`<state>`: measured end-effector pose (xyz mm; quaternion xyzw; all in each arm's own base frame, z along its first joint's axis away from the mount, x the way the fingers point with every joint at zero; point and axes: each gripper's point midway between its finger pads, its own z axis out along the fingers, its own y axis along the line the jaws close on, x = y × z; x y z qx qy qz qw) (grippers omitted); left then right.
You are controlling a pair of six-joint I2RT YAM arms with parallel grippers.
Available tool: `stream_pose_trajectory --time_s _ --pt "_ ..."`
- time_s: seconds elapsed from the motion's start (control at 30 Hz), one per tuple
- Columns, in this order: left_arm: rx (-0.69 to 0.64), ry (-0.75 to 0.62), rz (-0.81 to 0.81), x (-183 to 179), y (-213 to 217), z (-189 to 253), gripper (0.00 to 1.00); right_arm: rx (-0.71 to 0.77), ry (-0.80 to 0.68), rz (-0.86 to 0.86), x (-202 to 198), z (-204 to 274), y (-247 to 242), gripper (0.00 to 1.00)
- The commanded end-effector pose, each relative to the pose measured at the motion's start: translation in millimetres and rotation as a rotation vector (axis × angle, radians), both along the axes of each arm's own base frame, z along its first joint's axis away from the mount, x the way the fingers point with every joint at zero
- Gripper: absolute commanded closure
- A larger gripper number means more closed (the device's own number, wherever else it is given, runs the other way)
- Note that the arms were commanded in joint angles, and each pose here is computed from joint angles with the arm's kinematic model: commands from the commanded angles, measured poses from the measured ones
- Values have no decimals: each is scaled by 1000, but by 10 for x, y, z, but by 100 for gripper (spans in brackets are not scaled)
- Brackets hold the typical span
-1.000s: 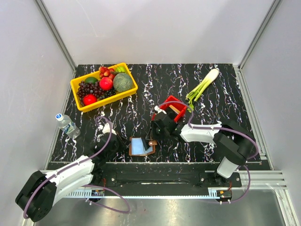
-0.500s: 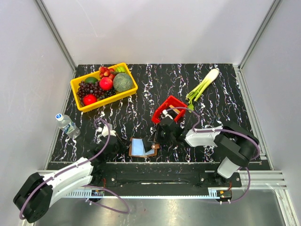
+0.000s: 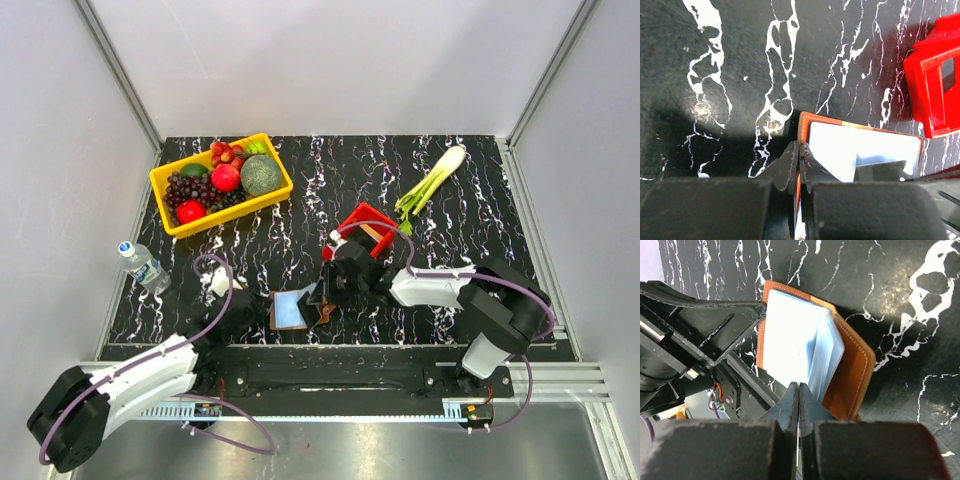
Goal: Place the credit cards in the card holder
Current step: Insert the credit card into the card holder.
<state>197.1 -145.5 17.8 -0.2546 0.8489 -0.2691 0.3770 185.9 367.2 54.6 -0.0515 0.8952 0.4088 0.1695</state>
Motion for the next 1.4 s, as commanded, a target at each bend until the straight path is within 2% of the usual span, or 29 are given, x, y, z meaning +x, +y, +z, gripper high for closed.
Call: stream_pose_trajectory --time_s 0.0,0.17,0.27,0.37,0.47,0.57,0.73,0.9,1.1,1.37 --pt "28 -48 81 168 81 142 100 -85 16 91 -121 -4 -72 100" --pt "21 -51 76 177 61 140 100 -111 -11 -45 133 -110 -185 100" --pt "-5 -43 56 127 30 76 100 -62 -31 -69 372 -107 -110 100" --pt "-2 -24 37 66 32 -4 100 48 -42 -68 467 -19 16 100" --pt "19 -12 29 41 53 -57 100 105 -72 -59 498 79 88 100" --pt "20 -8 25 29 51 -75 100 83 -59 -60 530 -38 77 100" --pt "37 -5 21 40 57 -86 100 137 -27 -25 425 -182 113 100" --pt "61 6 15 52 51 -102 100 134 -9 -23 414 -234 102 100" --pt "81 10 34 50 106 -121 100 31 -28 -115 491 -298 -121 100" --pt "96 15 35 31 139 -129 100 -2 -47 -188 593 -392 -232 100"
